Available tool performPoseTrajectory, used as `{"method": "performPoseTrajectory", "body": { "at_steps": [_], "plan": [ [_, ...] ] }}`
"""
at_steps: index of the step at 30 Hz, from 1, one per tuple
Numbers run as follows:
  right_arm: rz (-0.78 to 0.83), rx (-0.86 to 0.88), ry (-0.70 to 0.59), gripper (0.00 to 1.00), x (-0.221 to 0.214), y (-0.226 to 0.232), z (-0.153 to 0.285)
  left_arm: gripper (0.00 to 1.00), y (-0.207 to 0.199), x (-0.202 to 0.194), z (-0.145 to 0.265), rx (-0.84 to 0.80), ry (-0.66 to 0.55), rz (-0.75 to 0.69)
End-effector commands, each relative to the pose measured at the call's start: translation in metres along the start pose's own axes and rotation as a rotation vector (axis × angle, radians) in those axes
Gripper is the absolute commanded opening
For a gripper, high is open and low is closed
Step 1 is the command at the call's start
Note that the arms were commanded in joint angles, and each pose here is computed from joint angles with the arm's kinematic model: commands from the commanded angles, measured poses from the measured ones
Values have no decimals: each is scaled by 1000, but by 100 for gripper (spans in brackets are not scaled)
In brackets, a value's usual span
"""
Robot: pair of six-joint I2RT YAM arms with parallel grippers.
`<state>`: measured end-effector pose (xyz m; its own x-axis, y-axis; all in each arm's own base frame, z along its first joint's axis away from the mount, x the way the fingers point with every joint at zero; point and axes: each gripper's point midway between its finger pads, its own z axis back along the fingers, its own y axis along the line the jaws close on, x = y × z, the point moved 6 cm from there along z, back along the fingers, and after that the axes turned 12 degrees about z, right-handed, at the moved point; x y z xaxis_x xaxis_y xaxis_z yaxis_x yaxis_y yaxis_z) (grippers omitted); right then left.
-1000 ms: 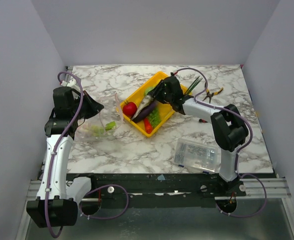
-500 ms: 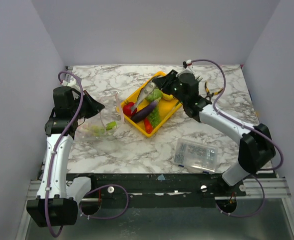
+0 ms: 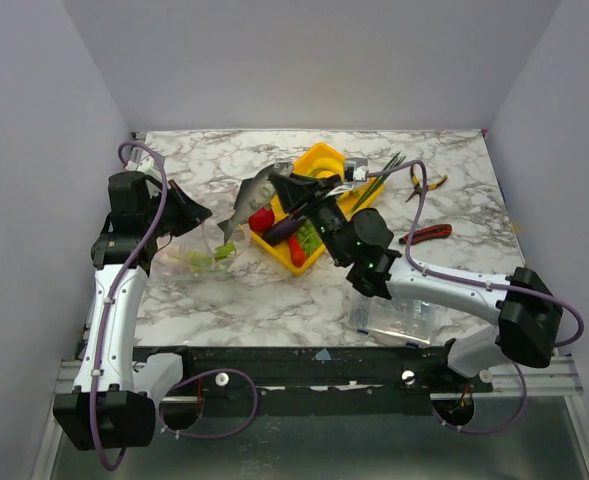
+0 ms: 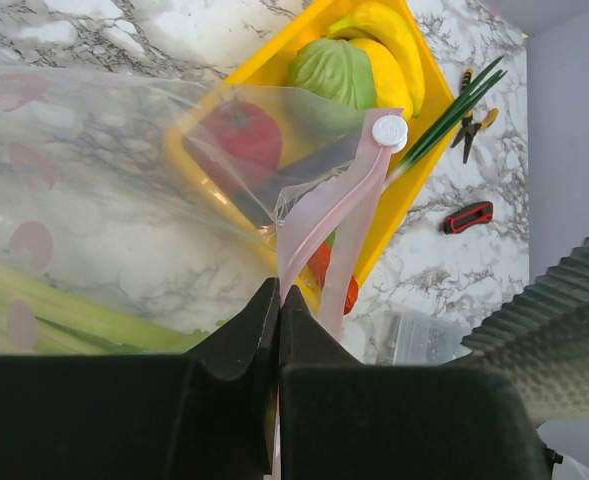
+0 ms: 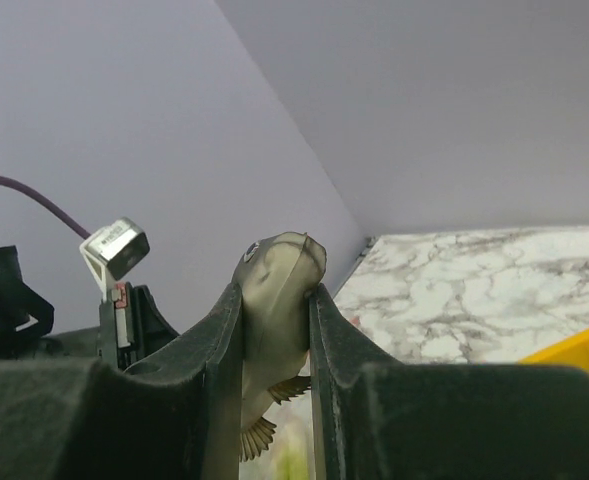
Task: Place the food in the zip-top bag and seal the zipper
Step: Pick up the fake fish from the bin, then place the fake fish in the zipper food storage bag.
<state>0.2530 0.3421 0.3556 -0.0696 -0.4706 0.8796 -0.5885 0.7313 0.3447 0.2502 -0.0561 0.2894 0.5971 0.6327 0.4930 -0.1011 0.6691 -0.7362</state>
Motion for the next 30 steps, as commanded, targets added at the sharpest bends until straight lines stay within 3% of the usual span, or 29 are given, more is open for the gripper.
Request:
{"method": "performPoseTrajectory", "body": {
  "at_steps": [1,6,11,14,30],
  "plan": [
    [94,7,-176,0,18,3,-2,0,-11,5,6,-38,-25,-20],
    [160,8,-222,0,-12,16,-2,0,-22,7,10,-77,-4,16],
    [238,-142,-326,6,-40,24,2,0,-30,3,14,-105,12,112],
    [266,-226,-365,21,-56,28,5,0,-27,3,13,-80,9,156],
    [170,-58,-96,36,-115,56,-1,0,-37,10,17,-92,-7,166]
  ]
}}
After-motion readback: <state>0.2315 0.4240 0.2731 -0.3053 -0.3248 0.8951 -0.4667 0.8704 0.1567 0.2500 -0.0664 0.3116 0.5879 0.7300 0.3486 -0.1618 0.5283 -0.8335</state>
